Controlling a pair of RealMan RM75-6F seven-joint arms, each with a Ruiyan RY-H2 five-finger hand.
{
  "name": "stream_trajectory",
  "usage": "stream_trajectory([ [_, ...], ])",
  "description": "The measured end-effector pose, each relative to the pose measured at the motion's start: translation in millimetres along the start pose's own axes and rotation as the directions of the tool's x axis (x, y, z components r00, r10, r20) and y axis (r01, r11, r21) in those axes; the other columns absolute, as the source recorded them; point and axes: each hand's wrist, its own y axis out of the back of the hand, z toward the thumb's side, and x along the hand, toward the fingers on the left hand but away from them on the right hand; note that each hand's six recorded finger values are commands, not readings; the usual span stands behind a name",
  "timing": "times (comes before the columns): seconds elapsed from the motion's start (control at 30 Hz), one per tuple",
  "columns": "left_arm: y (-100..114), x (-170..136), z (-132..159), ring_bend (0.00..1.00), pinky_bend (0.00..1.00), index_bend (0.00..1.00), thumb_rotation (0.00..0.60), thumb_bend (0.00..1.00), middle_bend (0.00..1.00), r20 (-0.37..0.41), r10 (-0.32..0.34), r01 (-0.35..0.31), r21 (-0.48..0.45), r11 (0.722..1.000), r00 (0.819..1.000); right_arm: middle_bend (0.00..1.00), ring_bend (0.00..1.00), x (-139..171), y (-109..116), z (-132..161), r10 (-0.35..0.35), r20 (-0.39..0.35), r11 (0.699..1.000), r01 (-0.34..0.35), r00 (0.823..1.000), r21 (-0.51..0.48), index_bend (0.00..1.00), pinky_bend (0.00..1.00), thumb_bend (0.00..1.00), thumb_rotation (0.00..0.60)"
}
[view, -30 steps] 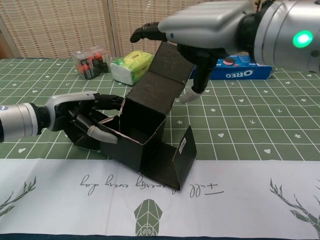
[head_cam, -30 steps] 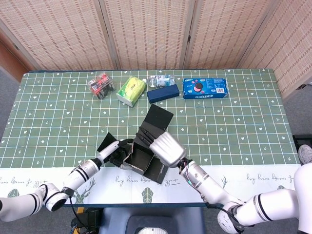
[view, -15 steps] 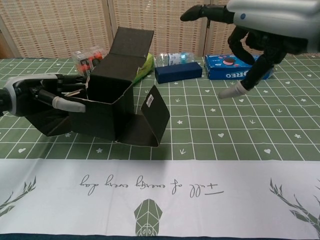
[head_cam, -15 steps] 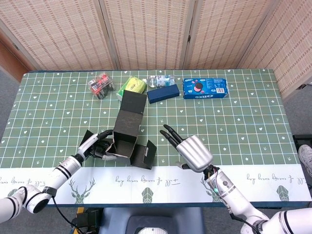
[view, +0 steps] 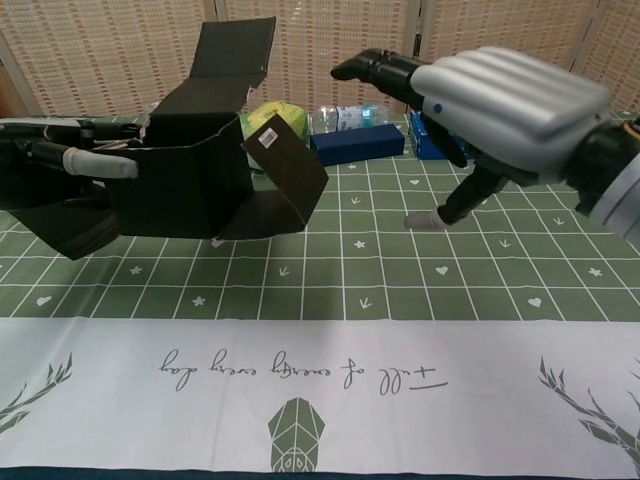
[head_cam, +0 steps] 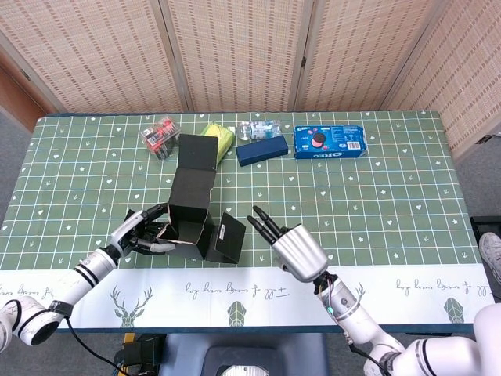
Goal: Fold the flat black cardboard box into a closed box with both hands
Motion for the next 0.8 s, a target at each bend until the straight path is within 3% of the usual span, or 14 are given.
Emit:
stream_trajectory([
  [0.2, -8.9, -1.4, 6.0, 0.59, 0.89, 0.20, 0.600, 0.11, 0.19, -0.004, -0.029, 0.029, -0.002, 1.000, 1.000, 0.02, 0.70, -15.9, -14.0, 20.4, -0.095, -0.022, 0.995, 0.096, 0.995, 0.033, 0.00, 0.98, 0.04, 0.600],
  [0.53, -17.3, -3.4, 15.1, 0.59, 0.89, 0.20, 0.600, 0.11, 0.19, -0.010, -0.053, 0.053, 0.007, 0.999, 0.999, 0.02, 0.69, -31.9, -23.4, 43.0, -0.160, -0.048, 0.987, 0.160, 0.986, -0.011, 0.00, 0.98, 0.04, 0.600],
  [0.8, -22.2, -3.4, 14.5, 0.59, 0.89, 0.20, 0.600, 0.11, 0.19, -0.011, -0.062, 0.063, 0.056, 0.996, 0.998, 0.05, 0.69, -49.4, -17.1, 56.6, -0.228, -0.067, 0.973, 0.226, 0.971, -0.037, 0.00, 0.98, 0.15, 0.600],
])
